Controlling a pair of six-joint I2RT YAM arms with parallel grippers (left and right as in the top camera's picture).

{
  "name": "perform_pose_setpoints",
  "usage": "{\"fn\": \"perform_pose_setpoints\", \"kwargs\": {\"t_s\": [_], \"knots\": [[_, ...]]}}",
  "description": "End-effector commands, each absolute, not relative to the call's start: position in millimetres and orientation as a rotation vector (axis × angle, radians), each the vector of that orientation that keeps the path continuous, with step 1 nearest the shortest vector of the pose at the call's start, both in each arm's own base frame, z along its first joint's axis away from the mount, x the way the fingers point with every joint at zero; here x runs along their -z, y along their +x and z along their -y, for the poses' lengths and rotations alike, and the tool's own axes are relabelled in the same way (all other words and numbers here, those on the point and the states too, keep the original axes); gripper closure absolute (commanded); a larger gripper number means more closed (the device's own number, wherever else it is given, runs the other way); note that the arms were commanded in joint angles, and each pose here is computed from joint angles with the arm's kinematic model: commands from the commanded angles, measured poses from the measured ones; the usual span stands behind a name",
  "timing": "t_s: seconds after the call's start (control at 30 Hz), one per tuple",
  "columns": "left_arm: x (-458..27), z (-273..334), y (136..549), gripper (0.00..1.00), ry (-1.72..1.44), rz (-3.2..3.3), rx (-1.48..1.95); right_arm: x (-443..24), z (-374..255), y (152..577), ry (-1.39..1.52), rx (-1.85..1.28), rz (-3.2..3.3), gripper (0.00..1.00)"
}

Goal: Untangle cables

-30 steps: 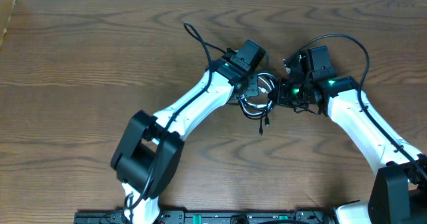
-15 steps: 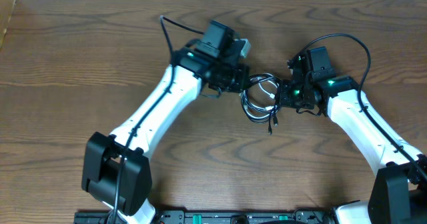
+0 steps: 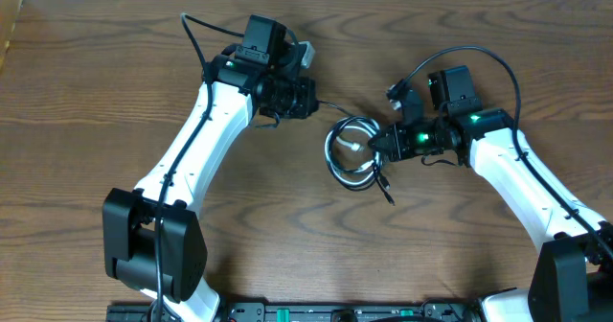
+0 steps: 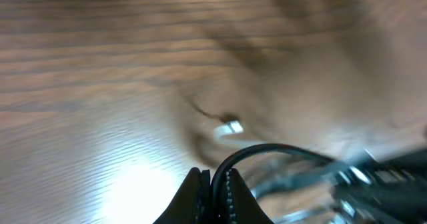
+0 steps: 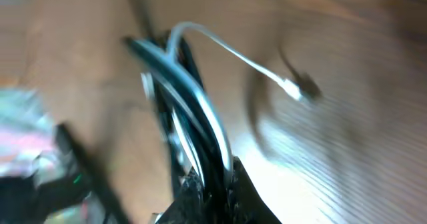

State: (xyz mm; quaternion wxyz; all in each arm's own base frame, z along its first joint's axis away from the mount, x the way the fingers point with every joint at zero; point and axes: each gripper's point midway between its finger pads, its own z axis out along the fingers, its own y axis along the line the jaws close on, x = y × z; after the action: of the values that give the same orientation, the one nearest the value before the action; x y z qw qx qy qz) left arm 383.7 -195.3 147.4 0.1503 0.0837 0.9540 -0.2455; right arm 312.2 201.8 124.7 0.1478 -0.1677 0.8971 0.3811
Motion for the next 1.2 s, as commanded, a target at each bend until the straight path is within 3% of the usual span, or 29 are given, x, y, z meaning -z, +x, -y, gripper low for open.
{"fn": "perform_pose_setpoints", "kwargs": {"t_s": [0.0, 0.17, 0.27, 0.37, 0.43, 0.8, 1.17], "knots": [[-139, 159, 400, 0.92, 0.104, -2.752, 0.489, -170, -221, 294, -0.721, -1.328, -2.329, 0.99], [-127, 158, 395, 0.92, 0.081, -2.805, 0.486, -198, -225, 291, -0.774, -1.38, -2.196, 0.99], [-125, 158, 392, 0.83, 0.082, -2.818, 0.484, -208, -224, 292, -0.763, -1.393, -2.166, 0.99], [-125, 167, 384, 0.57, 0.102, -2.84, 0.534, -212, -220, 299, -0.695, -1.403, -2.177, 0.99], [-126, 176, 378, 0.53, 0.125, -2.852, 0.582, -216, -218, 305, -0.654, -1.406, -2.175, 0.99], [-142, 180, 379, 0.47, 0.112, -2.827, 0.58, -169, -166, 361, 0.0, -0.951, -2.474, 0.99], [-158, 195, 371, 0.53, -0.191, -2.823, 0.616, -152, -151, 359, 0.155, -0.816, -2.553, 0.99]]}}
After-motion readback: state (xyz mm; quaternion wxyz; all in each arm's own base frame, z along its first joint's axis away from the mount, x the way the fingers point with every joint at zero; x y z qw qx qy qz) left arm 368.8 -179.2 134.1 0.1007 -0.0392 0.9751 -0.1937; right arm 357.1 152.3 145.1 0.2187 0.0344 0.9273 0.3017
